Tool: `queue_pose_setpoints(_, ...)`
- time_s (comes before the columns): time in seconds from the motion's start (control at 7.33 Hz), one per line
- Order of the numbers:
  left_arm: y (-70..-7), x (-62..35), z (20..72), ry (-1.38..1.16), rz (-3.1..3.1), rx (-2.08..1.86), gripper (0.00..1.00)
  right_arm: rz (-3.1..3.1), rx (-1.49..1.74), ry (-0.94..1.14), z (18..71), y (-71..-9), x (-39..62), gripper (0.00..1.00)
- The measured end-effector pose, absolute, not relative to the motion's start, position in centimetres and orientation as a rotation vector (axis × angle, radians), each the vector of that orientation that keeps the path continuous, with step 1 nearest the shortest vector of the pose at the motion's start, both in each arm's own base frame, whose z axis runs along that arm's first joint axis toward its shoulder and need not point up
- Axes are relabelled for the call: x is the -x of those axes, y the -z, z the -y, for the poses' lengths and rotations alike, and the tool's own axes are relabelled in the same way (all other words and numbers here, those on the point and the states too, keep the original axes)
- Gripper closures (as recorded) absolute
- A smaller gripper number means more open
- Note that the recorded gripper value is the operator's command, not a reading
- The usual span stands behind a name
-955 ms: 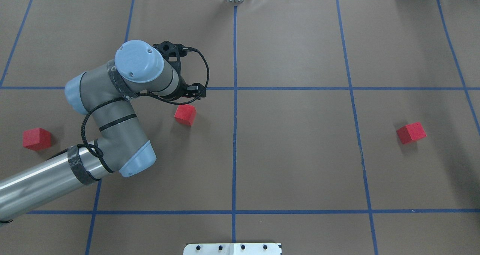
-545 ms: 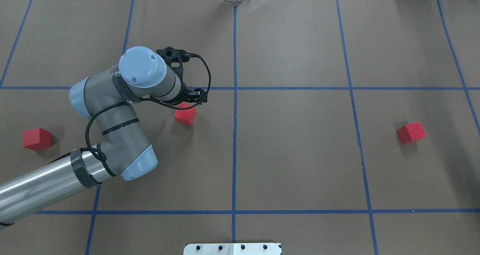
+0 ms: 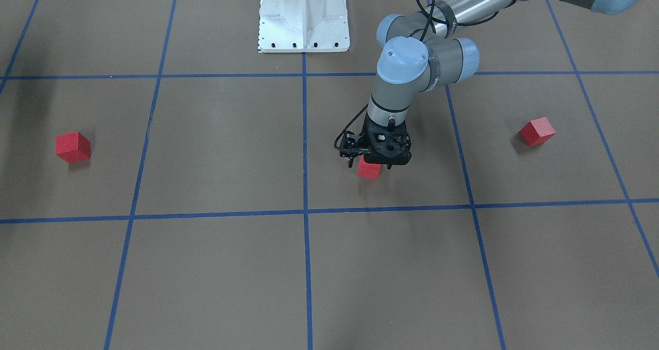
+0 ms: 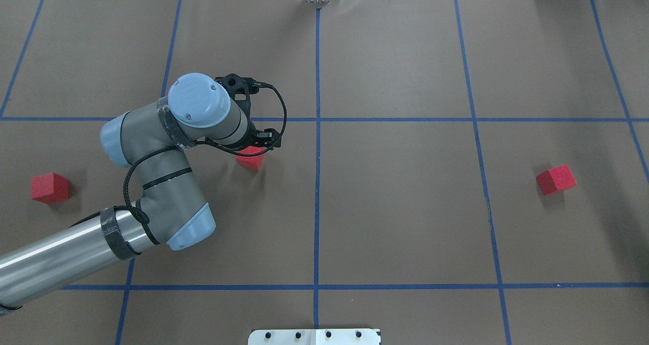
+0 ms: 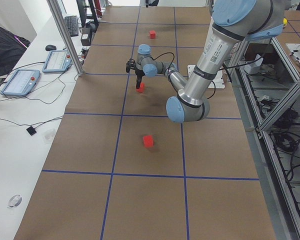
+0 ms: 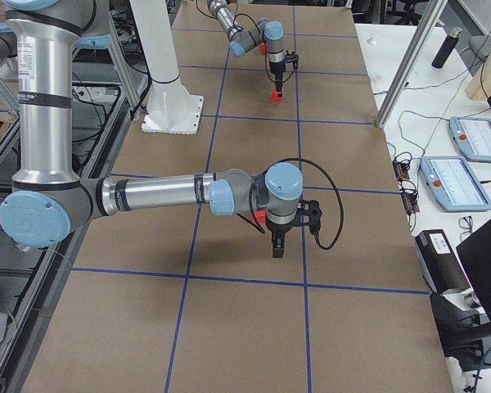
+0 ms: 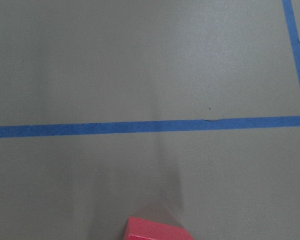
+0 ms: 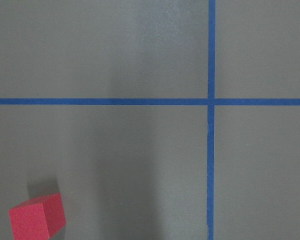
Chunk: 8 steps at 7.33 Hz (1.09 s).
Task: Form red blocks into L shape at center
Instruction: 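Lower the left gripper and close it on the red cube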
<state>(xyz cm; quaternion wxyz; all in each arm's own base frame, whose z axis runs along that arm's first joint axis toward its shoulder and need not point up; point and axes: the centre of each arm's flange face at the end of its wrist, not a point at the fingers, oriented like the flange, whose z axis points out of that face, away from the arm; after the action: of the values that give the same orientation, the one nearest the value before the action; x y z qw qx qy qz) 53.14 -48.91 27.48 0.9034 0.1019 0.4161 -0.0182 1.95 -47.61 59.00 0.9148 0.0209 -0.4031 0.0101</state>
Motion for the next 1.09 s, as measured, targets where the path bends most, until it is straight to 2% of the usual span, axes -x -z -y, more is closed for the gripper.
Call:
queue_pose_setpoints(0.27,-28.1,-53.8,48.7,0.032,-0.849,-0.198,0.01,0.83,-0.042,-0.022,47.6,-59.0,-2.0,0.0)
queue_pose_setpoints(0.55,-27.9,-53.9,48.3,0.021,-0.858,-0.181,0.24,0.83,-0.045,-0.022,47.7,-58.9,-1.9,0.0)
queue_pose_setpoints(0.68,-27.9,-54.0,48.1,0.012,-0.866,-0.162,0.25,0.831,-0.047,-0.021,47.8,-58.7,-1.9,0.0)
queue_pose_setpoints(0.95,-28.5,-53.9,47.8,0.005,-0.865,-0.14,0.34,0.836,-0.048,-0.021,47.8,-58.6,-1.9,0.0)
queue_pose_setpoints(1.09,-28.7,-53.8,47.7,0.005,-0.863,-0.136,0.5,0.844,-0.049,-0.019,47.8,-58.5,-1.9,0.0)
